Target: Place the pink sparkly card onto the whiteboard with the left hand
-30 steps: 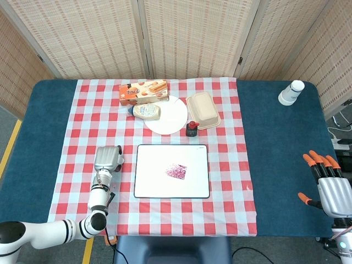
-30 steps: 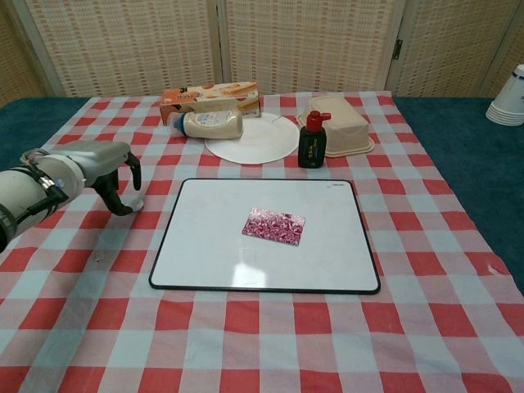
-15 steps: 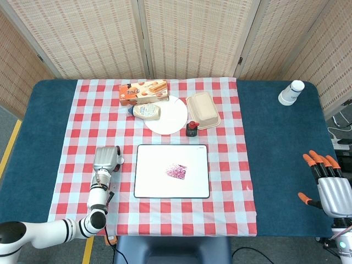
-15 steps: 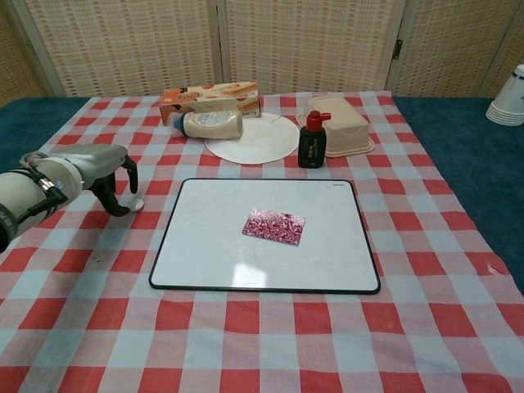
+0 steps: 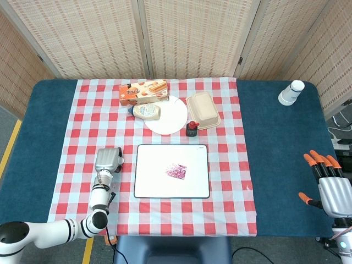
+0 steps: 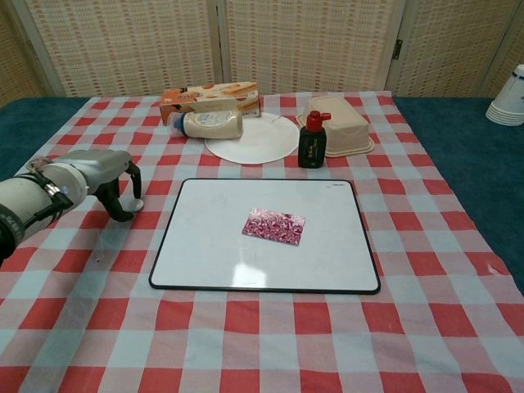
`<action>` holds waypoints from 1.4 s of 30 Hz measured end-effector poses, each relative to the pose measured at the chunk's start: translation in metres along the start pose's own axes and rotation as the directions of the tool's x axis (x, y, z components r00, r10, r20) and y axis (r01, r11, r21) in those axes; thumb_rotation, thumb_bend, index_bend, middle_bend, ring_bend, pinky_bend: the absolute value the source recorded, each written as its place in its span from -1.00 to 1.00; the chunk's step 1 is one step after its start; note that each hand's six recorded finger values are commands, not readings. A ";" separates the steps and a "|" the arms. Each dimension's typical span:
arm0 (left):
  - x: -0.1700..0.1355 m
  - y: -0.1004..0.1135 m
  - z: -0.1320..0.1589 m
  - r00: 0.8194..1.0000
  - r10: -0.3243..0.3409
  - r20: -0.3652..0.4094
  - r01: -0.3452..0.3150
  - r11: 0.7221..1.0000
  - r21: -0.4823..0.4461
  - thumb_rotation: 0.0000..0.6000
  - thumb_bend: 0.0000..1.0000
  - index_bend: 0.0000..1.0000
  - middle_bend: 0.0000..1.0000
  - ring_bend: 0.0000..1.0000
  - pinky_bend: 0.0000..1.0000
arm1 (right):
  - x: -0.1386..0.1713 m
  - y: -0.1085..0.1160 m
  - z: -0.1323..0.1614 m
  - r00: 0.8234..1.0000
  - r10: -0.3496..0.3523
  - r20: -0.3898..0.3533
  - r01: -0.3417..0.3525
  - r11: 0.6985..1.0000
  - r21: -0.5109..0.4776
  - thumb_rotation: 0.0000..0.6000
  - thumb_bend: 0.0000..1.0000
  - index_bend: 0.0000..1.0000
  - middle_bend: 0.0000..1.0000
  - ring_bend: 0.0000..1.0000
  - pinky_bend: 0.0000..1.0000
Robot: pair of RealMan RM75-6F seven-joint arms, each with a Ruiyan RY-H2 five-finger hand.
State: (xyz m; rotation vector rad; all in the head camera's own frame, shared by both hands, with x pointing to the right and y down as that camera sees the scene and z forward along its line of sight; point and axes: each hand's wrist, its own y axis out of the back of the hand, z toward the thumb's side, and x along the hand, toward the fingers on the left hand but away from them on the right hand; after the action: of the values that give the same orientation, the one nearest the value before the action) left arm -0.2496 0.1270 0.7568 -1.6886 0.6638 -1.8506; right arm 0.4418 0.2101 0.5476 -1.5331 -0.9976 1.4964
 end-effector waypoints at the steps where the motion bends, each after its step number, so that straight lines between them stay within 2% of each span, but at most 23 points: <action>1: 0.000 0.000 0.000 1.000 0.001 -0.001 -0.001 1.000 0.000 1.00 -0.40 -0.14 1.00 1.00 1.00 | 0.000 0.000 0.000 1.000 0.000 0.000 0.000 1.000 0.000 1.00 -1.00 -0.77 -0.95 -1.00 -0.80; 8: 0.001 0.003 -0.002 1.000 0.013 -0.011 -0.013 1.000 0.001 1.00 -0.34 -0.03 1.00 1.00 1.00 | 0.001 0.001 0.000 1.000 -0.004 0.001 0.004 1.000 -0.003 1.00 -1.00 -0.77 -0.95 -1.00 -0.80; 16: 0.002 0.002 -0.002 1.000 0.011 -0.014 -0.010 1.000 0.005 1.00 -0.33 -0.01 1.00 1.00 1.00 | 0.000 0.002 -0.001 1.000 -0.006 0.003 0.006 1.000 -0.004 1.00 -1.00 -0.77 -0.95 -1.00 -0.80; 28: -0.004 0.017 0.005 0.999 0.039 0.006 -0.039 0.999 -0.017 1.00 -0.33 -0.01 1.00 1.00 1.00 | -0.001 0.001 -0.001 1.000 -0.001 0.004 0.001 1.000 -0.003 1.00 -1.00 -0.77 -0.95 -1.00 -0.80; 33: -0.012 0.024 0.024 0.998 0.046 0.047 -0.044 0.998 -0.040 1.00 -0.33 -0.01 1.00 1.00 1.00 | 0.001 0.000 0.001 1.000 0.002 -0.003 -0.002 1.000 0.000 1.00 -1.00 -0.77 -0.95 -1.00 -0.80; 42: -0.034 0.025 0.094 0.985 0.038 0.170 -0.025 0.997 -0.078 1.00 -0.33 -0.01 1.00 1.00 1.00 | 0.001 0.002 -0.001 1.000 -0.007 0.000 0.007 1.000 -0.008 1.00 -1.00 -0.77 -0.95 -1.00 -0.80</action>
State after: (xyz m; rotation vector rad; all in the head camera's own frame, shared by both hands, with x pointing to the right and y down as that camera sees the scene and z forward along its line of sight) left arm -0.1518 0.1323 0.7236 -1.8505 0.6915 -1.6543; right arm 0.4428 0.2105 0.5448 -1.5343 -1.0090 1.4888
